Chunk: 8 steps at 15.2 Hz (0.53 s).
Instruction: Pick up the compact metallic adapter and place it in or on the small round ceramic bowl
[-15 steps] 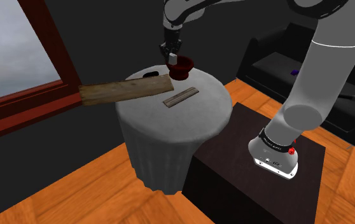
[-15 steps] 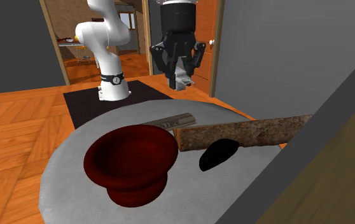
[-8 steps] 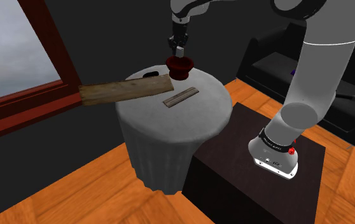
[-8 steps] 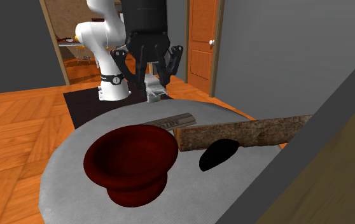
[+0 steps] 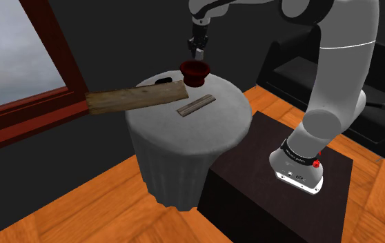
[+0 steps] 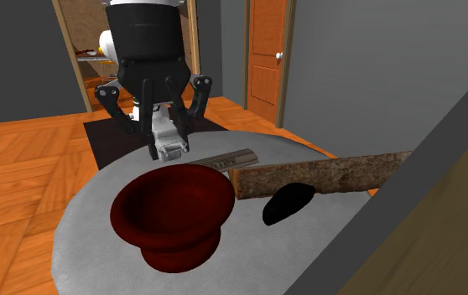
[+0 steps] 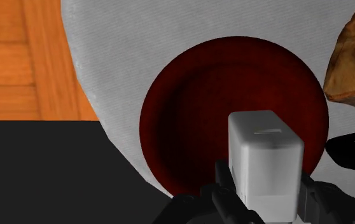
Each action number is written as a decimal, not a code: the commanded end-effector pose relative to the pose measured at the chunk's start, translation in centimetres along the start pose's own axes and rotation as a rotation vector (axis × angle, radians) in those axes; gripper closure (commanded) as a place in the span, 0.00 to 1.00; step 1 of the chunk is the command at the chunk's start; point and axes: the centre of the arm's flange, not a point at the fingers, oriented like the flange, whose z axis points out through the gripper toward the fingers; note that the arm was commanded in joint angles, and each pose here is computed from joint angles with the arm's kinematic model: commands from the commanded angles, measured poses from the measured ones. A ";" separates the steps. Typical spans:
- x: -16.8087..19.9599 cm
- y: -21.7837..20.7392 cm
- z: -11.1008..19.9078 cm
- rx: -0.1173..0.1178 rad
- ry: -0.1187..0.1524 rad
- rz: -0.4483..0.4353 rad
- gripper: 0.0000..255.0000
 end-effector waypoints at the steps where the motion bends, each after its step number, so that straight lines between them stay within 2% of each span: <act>1: -0.1 0.1 1.1 0.000 0.000 -0.001 1.00; 8: -0.3 0.1 4.8 0.000 0.000 -0.001 1.00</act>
